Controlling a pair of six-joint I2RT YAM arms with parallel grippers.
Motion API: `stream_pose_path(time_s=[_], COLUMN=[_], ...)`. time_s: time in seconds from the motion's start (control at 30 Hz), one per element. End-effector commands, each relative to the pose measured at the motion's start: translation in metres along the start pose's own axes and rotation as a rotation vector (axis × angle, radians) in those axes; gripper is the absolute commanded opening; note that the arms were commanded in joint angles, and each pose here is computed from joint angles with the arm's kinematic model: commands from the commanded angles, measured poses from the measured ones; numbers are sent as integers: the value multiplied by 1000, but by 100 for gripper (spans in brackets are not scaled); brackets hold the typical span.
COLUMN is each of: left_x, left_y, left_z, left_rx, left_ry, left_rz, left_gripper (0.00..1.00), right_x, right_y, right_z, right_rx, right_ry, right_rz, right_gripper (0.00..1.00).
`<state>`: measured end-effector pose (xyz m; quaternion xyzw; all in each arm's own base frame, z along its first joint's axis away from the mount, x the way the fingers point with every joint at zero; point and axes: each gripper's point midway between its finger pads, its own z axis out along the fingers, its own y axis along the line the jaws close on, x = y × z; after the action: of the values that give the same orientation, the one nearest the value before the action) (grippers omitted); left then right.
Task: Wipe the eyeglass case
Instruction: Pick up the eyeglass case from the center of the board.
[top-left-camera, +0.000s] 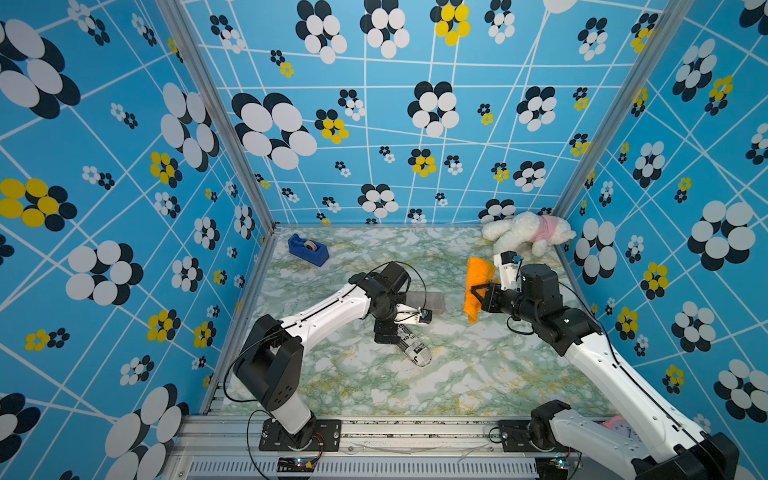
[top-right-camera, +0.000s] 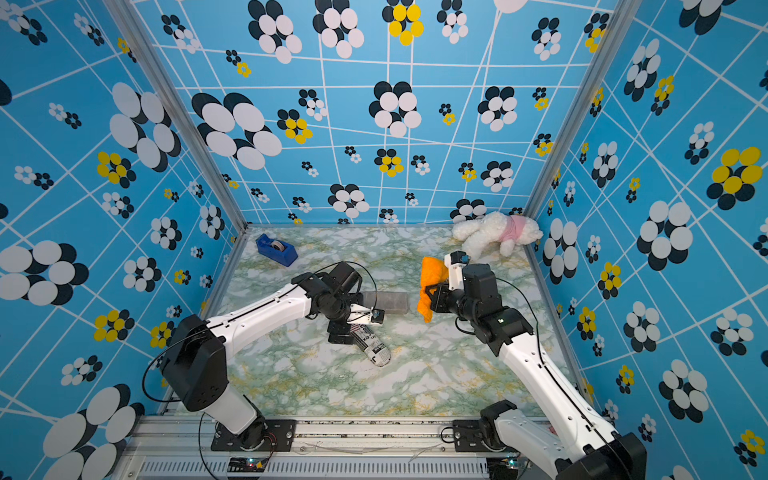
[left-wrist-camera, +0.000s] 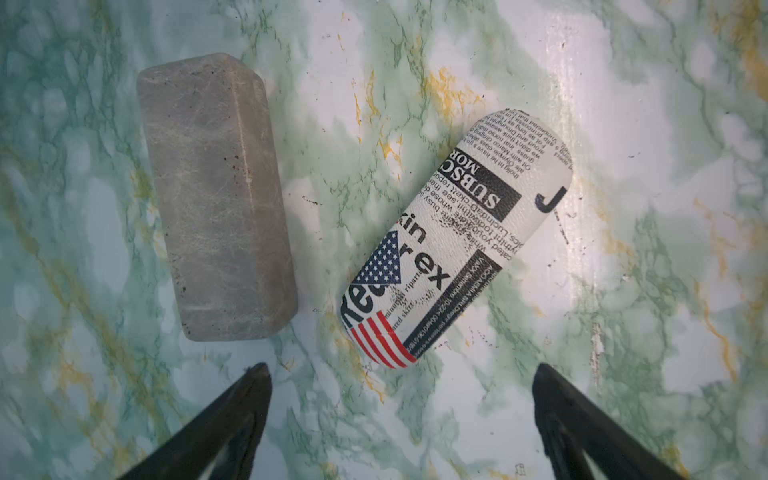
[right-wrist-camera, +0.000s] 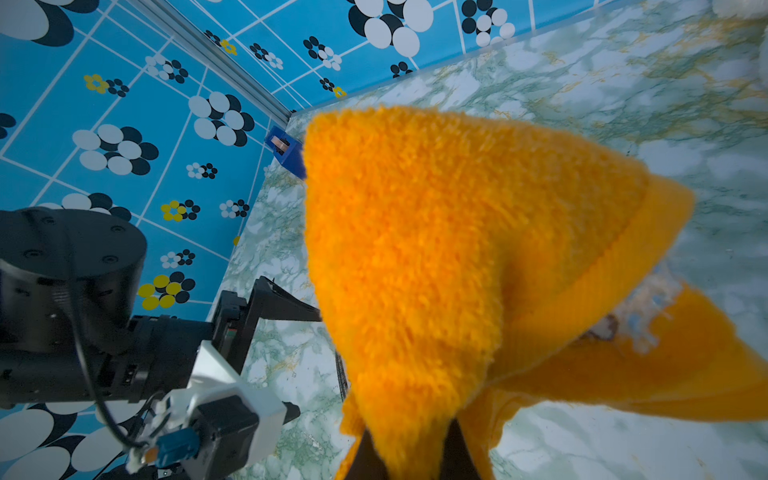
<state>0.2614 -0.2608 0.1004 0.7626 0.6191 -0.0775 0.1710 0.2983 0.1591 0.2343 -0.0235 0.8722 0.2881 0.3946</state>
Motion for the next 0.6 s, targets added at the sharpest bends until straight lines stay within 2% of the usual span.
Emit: stream_pose_path(time_s=[0.0,0.57], left_x=[-3,3], left_y=[3,-18], left_z=[13,57], left_rx=[27,206], left_ry=[-7,28], left_rz=[74,13], left_gripper=[99,100], right_x=[6,14], right_y=[-4,-8], right_z=[8,16], right_rx=[-1,-5], right_ry=[23,54], right_rz=[-13,-26], right_gripper=[0,0])
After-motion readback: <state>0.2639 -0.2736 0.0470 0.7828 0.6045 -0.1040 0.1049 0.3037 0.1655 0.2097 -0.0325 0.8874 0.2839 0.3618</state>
